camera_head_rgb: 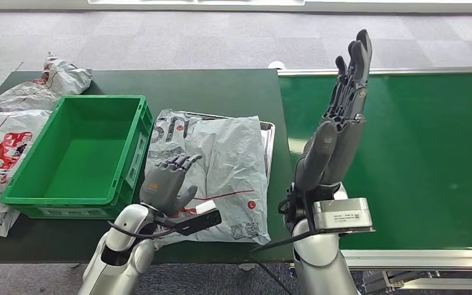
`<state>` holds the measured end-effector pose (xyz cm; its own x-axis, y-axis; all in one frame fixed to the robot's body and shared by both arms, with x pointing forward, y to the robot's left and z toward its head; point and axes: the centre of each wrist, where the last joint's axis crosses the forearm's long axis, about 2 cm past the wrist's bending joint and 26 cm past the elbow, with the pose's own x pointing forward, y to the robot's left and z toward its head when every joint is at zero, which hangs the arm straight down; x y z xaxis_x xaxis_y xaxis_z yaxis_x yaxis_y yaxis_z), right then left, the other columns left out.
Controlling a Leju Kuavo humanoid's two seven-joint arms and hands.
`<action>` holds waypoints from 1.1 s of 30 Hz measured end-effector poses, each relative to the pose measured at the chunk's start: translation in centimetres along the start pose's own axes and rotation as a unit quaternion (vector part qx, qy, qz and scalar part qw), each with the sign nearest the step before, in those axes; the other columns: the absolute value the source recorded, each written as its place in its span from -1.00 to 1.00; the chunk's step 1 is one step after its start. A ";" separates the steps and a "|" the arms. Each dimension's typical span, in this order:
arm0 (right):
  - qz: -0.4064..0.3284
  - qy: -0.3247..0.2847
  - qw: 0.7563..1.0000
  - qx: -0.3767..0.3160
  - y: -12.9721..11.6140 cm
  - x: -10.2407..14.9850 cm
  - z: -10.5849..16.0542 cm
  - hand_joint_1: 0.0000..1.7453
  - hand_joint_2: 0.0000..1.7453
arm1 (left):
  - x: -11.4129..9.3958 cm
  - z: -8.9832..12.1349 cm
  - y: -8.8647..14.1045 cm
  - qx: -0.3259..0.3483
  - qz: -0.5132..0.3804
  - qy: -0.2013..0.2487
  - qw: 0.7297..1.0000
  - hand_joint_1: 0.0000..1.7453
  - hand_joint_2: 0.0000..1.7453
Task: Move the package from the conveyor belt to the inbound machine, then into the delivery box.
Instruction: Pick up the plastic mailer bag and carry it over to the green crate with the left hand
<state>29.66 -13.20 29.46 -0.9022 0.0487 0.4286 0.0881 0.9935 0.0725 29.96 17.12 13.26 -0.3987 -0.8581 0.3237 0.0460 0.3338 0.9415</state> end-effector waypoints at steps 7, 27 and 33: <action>-0.001 0.000 1.000 0.001 0.0 0.0 0.0 -1.00 -1.00 | -0.2 0.2 -1.0 -0.023 0.002 0.005 1.000 -1.00 1.00; -0.002 0.005 1.000 0.001 0.0 0.0 0.2 -1.00 -1.00 | -0.6 0.1 -2.6 -0.060 0.002 0.020 0.998 -1.00 1.00; -0.002 0.005 1.000 0.001 0.0 0.0 0.2 -1.00 -1.00 | -0.5 0.1 -2.6 -0.061 0.002 0.020 0.998 -1.00 1.00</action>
<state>29.59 -13.20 29.29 -0.8985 0.0432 0.4368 0.0829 0.9939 0.0722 29.93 16.75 10.60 -0.3614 -0.8724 0.3291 0.1606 0.2895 0.9436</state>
